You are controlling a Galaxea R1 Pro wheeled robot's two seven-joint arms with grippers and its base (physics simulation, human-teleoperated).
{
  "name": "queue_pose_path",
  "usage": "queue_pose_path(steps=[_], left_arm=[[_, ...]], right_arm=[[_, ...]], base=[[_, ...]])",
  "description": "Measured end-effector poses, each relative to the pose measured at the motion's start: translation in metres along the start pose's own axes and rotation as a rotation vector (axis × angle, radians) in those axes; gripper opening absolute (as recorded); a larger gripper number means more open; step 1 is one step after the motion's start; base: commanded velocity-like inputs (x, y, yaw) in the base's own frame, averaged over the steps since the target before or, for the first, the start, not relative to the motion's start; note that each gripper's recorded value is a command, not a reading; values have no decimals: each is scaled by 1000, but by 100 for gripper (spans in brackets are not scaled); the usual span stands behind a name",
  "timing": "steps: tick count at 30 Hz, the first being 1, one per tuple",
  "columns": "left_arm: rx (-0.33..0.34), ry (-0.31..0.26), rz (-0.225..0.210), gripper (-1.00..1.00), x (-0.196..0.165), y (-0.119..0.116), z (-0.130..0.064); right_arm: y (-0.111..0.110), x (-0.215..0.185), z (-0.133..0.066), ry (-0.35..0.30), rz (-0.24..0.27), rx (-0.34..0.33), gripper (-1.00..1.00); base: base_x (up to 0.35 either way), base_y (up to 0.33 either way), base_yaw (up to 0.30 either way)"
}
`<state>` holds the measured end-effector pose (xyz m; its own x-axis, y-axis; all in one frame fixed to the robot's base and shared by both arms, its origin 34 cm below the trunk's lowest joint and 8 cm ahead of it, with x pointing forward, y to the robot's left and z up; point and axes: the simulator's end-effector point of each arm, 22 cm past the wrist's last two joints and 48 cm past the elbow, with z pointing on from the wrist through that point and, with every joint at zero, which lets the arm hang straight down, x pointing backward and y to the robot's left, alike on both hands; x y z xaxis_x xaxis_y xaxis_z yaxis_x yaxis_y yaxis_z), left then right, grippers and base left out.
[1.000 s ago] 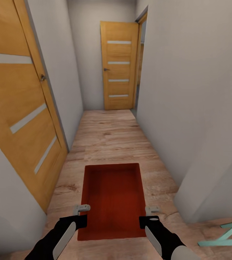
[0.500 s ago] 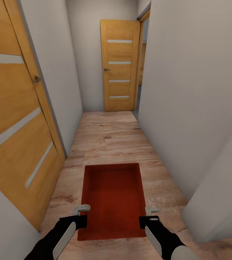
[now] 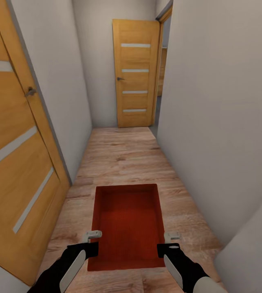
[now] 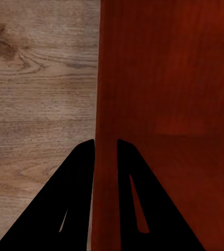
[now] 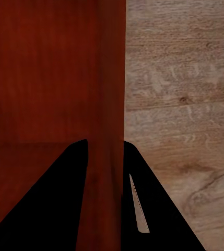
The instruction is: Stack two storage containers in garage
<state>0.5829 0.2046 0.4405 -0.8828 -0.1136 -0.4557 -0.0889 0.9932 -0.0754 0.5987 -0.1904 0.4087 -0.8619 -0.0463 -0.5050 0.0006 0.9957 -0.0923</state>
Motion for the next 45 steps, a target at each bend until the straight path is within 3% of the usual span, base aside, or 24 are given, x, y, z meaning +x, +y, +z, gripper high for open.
queue_pose_path(steps=[45], left_arm=[[0,0,-1,-100,0,0,0]], right_arm=[[0,0,0,0,0,0,-100]], base=[[344,0,0]])
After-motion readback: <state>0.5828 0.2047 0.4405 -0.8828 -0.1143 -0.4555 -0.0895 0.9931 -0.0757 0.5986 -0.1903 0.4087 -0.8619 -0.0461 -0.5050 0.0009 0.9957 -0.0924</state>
